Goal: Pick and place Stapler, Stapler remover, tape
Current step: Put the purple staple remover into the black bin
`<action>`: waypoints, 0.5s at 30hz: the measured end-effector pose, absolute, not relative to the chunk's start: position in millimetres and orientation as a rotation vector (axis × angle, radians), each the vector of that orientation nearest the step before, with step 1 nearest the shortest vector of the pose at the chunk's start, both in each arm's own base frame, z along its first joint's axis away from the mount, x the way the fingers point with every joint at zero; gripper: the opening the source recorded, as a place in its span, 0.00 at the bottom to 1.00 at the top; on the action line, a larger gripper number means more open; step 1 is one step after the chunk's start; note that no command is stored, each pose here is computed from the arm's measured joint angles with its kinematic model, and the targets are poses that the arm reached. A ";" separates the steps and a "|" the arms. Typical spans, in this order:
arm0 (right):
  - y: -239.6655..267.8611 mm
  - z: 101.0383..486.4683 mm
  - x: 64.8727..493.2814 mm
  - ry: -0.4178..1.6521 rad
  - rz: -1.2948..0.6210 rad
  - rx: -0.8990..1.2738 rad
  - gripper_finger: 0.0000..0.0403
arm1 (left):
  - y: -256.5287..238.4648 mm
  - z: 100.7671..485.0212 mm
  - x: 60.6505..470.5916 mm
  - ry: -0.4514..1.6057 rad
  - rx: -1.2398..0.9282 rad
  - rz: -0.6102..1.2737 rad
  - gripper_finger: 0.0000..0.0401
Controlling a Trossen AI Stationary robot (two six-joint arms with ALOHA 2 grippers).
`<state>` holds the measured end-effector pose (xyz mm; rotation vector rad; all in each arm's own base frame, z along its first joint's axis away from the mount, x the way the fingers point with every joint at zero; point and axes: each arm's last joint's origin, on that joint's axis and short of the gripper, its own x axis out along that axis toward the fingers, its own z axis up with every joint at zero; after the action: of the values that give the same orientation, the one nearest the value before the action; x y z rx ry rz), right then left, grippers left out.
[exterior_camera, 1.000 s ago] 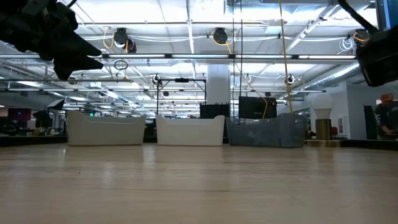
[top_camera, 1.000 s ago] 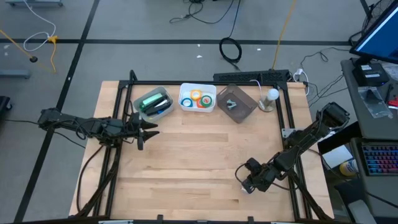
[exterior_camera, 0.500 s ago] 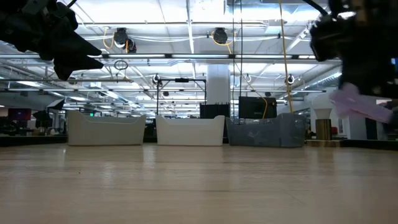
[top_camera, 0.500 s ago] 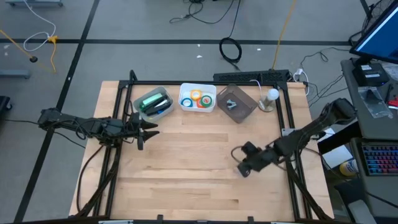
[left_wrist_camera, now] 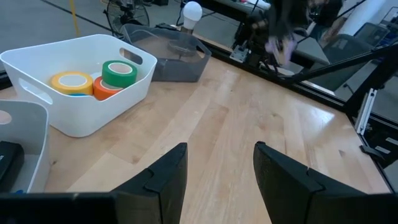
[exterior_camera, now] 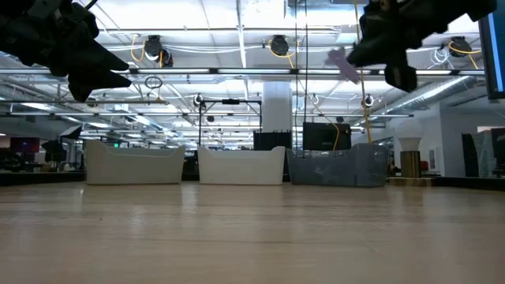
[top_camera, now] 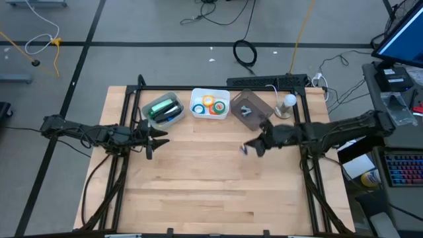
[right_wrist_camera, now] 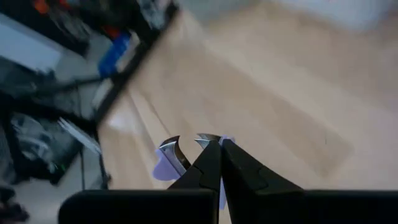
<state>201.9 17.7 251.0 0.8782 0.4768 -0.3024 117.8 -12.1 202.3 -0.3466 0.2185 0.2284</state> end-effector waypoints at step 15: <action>-58.7 281.0 178.2 0.159 -0.634 0.567 0.00 | -12.1 201.9 117.8 0.222 -0.344 0.229 0.45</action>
<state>178.2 -58.7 281.0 0.5667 0.1589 -0.6337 117.8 -12.1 201.9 -0.3445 0.2219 0.2293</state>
